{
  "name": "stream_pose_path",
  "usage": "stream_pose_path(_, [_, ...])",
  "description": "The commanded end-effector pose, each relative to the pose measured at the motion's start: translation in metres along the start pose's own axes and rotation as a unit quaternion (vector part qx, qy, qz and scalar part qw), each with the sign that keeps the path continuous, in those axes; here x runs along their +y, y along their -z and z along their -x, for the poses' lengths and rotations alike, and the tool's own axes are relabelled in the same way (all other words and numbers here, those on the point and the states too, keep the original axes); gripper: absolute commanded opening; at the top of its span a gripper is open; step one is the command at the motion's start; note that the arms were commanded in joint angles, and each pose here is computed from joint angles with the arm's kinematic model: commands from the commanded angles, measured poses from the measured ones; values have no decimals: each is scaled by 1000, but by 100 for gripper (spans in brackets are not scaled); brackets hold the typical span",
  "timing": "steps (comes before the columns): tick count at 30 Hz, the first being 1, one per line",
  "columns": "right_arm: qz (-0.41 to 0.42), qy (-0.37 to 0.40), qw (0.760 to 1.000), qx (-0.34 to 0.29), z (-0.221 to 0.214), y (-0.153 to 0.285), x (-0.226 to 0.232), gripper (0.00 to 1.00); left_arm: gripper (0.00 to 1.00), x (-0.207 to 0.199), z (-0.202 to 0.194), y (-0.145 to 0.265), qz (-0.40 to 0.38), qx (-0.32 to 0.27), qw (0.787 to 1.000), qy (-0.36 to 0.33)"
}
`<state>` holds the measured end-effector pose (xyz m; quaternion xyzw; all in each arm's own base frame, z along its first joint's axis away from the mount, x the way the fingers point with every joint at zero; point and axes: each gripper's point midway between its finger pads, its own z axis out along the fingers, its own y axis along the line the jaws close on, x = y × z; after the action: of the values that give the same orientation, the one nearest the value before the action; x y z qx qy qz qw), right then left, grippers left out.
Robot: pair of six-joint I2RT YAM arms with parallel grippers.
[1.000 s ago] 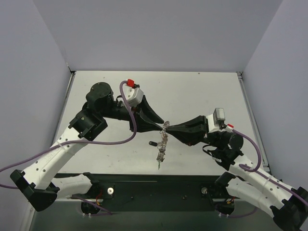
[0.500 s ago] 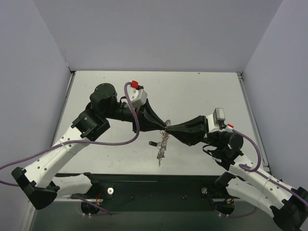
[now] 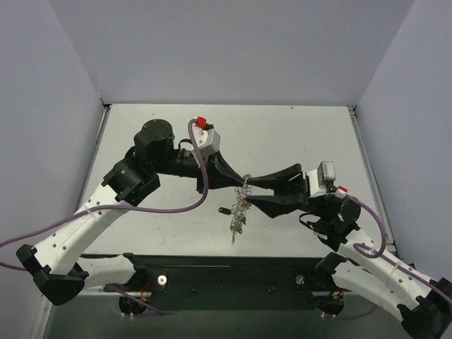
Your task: Put the keys on the keyring
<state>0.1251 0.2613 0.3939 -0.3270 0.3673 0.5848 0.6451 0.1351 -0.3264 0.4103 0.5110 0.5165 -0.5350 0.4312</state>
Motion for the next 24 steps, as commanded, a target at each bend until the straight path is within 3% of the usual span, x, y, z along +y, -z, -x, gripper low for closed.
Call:
stream_pose_path(1, [17, 141, 985, -98, 87, 4, 31, 63, 0, 14, 11, 7, 60, 25, 997, -38])
stream_pose_path(2, [-34, 91, 995, -19, 55, 6, 9, 69, 0, 15, 7, 4, 61, 39, 996, -48])
stream_pose_path(3, [-55, 123, 991, -15, 76, 3, 7, 78, 0, 10, 7, 6, 63, 54, 996, -46])
stream_pose_path(8, [-103, 68, 985, 124, 50, 9, -8, 85, 0, 14, -16, 5, 84, 142, 985, -49])
stream_pose_path(9, [-102, 64, 984, 131, 58, 5, -6, 85, 0, 13, -11, 6, 87, 145, 984, -56])
stream_pose_path(11, [-94, 31, 978, 182, 33, 5, -11, 89, 0, 16, -22, 5, 92, 175, 979, -53])
stream_pose_path(12, [-89, 24, 977, 192, 28, 4, -12, 97, 0, 15, -22, 3, 89, 180, 978, -54])
stream_pose_path(14, [-82, 11, 974, 212, 14, 3, -15, 97, 0, 14, -21, 2, 89, 184, 977, -56])
stream_pose_path(17, [-78, 8, 969, 235, 0, 5, -20, 92, 0, 11, -16, 4, 89, 177, 978, -63])
stream_pose_path(19, [-81, 4, 965, 247, -8, 7, -23, 78, 0, 8, -13, 6, 89, 172, 979, -65])
stream_pose_path(20, [-77, 4, 965, 251, -10, 7, -23, 66, 0, 9, -11, 6, 89, 169, 979, -67])
stream_pose_path(22, [-72, -9, 961, 268, -20, 8, -24, 53, 0, 6, -9, 5, 84, 164, 981, -66])
stream_pose_path(23, [-67, -11, 960, 272, -21, 7, -24, 42, 0, 6, -8, 4, 83, 161, 981, -67])
stream_pose_path(24, [-60, -21, 958, 279, -26, 6, -23, 40, 0, 5, -7, 4, 81, 159, 982, -67])
